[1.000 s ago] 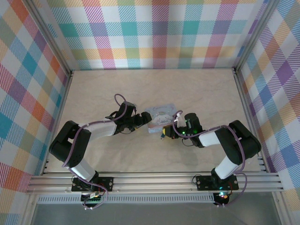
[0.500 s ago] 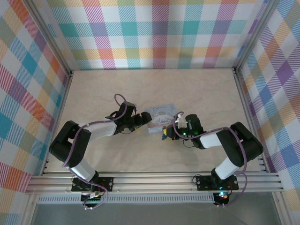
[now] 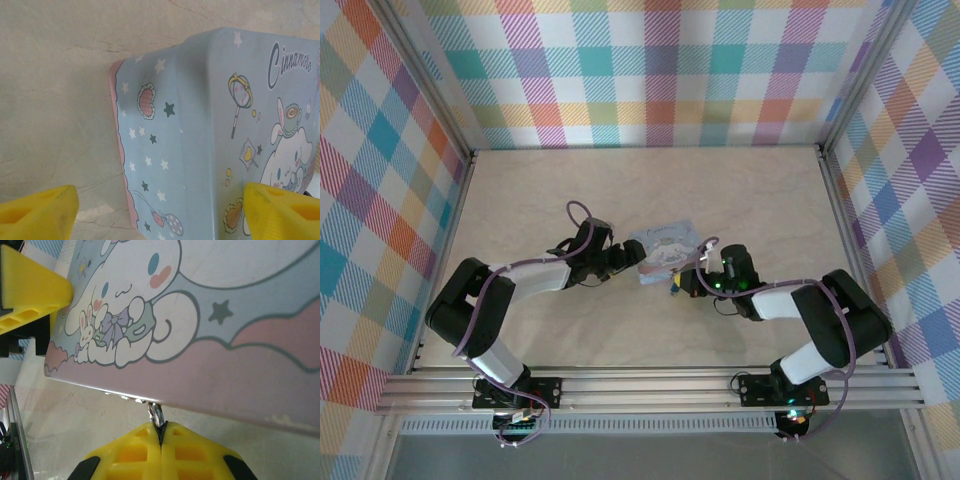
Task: Unlock the padlock with the key
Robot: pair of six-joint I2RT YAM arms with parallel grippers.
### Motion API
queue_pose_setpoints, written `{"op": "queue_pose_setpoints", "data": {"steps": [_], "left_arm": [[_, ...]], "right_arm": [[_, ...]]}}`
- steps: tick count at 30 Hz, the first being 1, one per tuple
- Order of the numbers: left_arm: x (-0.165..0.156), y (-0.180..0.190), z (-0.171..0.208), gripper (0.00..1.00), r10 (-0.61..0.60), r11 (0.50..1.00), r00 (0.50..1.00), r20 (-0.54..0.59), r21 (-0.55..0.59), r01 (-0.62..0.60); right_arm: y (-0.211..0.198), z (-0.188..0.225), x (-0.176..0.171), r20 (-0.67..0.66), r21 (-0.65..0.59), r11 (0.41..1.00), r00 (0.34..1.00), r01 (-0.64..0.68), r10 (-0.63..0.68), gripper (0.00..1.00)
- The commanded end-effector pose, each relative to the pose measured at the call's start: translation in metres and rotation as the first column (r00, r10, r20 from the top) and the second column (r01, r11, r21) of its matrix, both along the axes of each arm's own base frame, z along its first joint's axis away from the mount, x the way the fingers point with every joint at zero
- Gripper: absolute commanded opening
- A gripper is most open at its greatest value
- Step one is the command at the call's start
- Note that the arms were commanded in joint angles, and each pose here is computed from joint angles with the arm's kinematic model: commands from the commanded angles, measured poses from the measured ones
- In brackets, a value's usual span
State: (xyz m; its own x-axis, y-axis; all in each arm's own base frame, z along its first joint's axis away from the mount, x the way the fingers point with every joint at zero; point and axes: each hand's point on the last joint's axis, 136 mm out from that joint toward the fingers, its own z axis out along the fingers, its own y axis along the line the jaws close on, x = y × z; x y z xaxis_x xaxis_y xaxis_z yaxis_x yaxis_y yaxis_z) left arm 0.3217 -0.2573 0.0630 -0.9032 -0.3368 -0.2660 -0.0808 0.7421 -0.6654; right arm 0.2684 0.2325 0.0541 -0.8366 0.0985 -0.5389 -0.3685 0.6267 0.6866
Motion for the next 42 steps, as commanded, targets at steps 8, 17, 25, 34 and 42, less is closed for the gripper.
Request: {"op": "queue_pose_setpoints", "data": {"steps": [8,17,25,34,42], "left_arm": [[-0.046,0.028,-0.055,0.84,0.011,0.984,0.981,-0.194,0.177,0.024],[-0.047,0.027,-0.063,0.84,0.011,0.983,0.978,-0.209,0.181,0.028],[-0.048,0.027,-0.064,0.84,0.010,0.983,0.977,-0.212,0.183,0.030],[-0.047,0.026,-0.062,0.86,0.009,0.983,0.978,-0.208,0.181,0.029],[-0.047,0.025,-0.061,0.88,0.007,0.984,0.979,-0.206,0.176,0.030]], "right_arm": [[-0.020,0.016,0.018,0.009,0.003,0.989,0.989,0.149,-0.149,0.00],[-0.030,0.005,0.023,-0.038,-0.009,0.980,0.979,0.199,-0.199,0.00],[-0.029,0.020,0.034,-0.002,0.060,0.974,0.976,0.218,-0.218,0.00],[-0.045,0.021,0.051,-0.036,0.083,0.941,0.944,0.329,-0.327,0.00],[-0.048,0.017,0.056,-0.036,0.067,0.934,0.937,0.350,-0.349,0.00]]}}
